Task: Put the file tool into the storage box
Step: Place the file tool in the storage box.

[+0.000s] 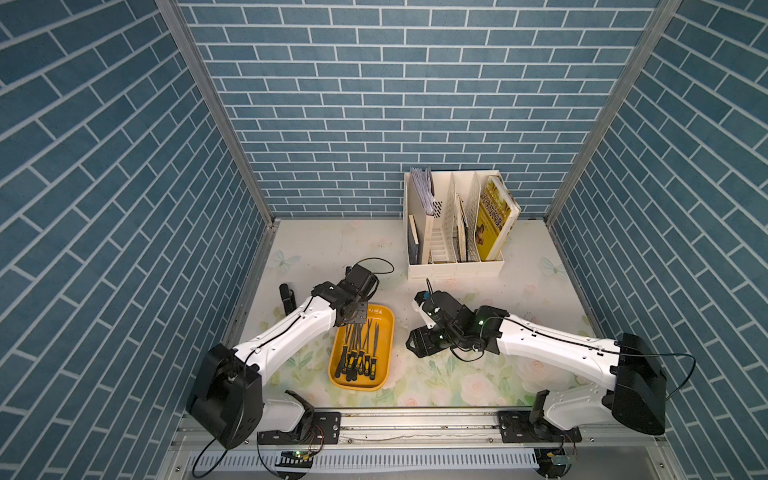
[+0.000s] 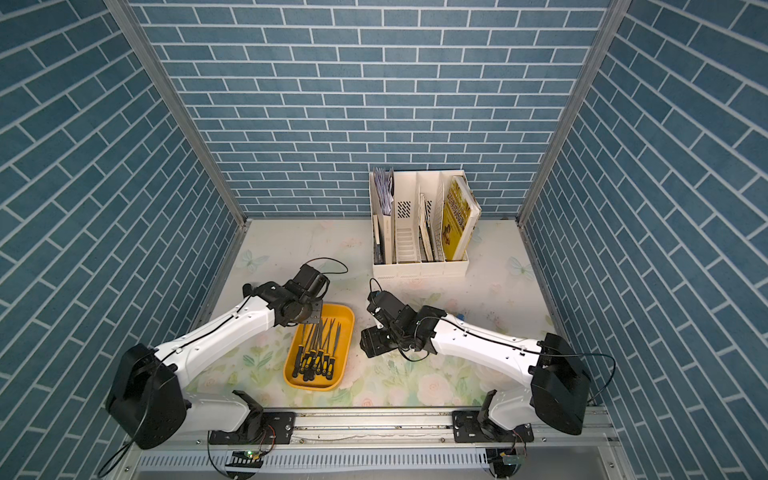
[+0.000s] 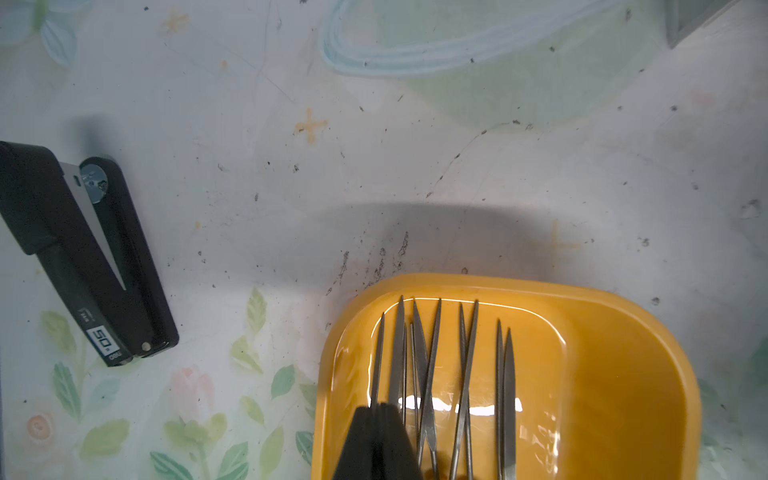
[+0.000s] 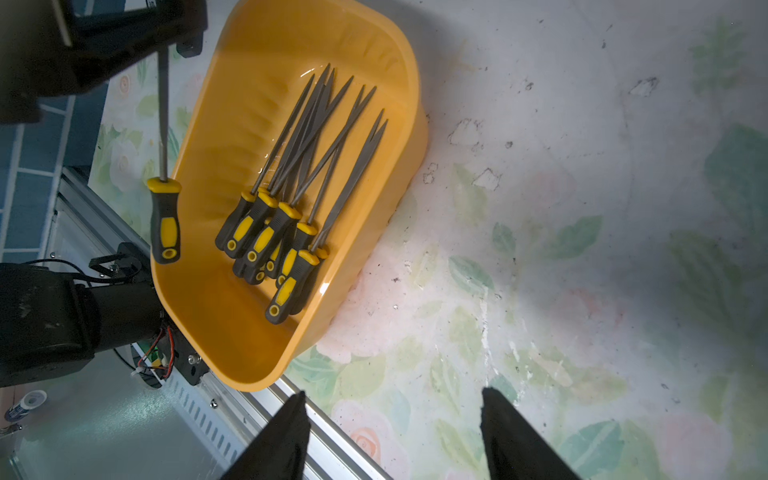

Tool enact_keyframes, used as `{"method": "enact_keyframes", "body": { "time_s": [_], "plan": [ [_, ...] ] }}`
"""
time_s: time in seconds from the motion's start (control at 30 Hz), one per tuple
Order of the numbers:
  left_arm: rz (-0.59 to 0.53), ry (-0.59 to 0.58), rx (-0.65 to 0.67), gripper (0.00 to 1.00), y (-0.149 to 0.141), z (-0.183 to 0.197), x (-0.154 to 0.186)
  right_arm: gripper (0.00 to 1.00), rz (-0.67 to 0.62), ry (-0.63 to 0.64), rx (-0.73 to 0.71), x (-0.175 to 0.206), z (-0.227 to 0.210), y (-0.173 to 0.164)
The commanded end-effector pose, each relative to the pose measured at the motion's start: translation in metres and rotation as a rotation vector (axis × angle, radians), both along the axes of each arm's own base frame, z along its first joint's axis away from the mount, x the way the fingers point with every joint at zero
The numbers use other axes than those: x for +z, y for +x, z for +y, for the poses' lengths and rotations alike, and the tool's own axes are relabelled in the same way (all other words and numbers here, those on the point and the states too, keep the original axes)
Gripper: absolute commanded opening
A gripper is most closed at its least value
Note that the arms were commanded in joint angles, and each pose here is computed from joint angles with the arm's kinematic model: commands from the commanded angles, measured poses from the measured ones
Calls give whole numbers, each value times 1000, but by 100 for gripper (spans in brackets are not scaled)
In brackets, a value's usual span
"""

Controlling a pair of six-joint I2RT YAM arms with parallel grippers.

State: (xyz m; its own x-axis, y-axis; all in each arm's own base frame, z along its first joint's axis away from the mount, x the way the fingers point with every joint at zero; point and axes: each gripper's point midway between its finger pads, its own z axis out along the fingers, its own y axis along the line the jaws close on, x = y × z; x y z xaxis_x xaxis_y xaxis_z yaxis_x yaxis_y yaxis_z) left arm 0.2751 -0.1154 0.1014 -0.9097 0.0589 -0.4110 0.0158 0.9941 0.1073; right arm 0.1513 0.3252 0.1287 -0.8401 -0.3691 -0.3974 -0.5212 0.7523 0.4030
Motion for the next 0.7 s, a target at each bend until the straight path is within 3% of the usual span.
{"method": "enact_keyframes", "body": {
  "time_s": [0.0, 0.27, 0.37, 0.43, 0.47, 0.67],
  "plan": [
    [36, 32, 32, 0, -4, 8, -21, 68, -10, 3, 24, 0, 1, 0],
    [82, 27, 35, 1, -13, 7, -48, 68, -12, -1, 30, -2, 1, 0],
    [89, 20, 36, 19, -16, 6, -52, 68, -14, -12, 32, -5, -1, -1],
    [87, 12, 41, 40, -18, 6, -51, 68, -14, -13, 33, -7, -1, 0],
    [83, 5, 42, 46, -19, 5, -49, 68, -13, -15, 34, -8, -1, 0],
    [-25, -28, 73, 64, -9, 8, 3, 69, -63, -16, 2, 5, -16, 17]
  ]
}}
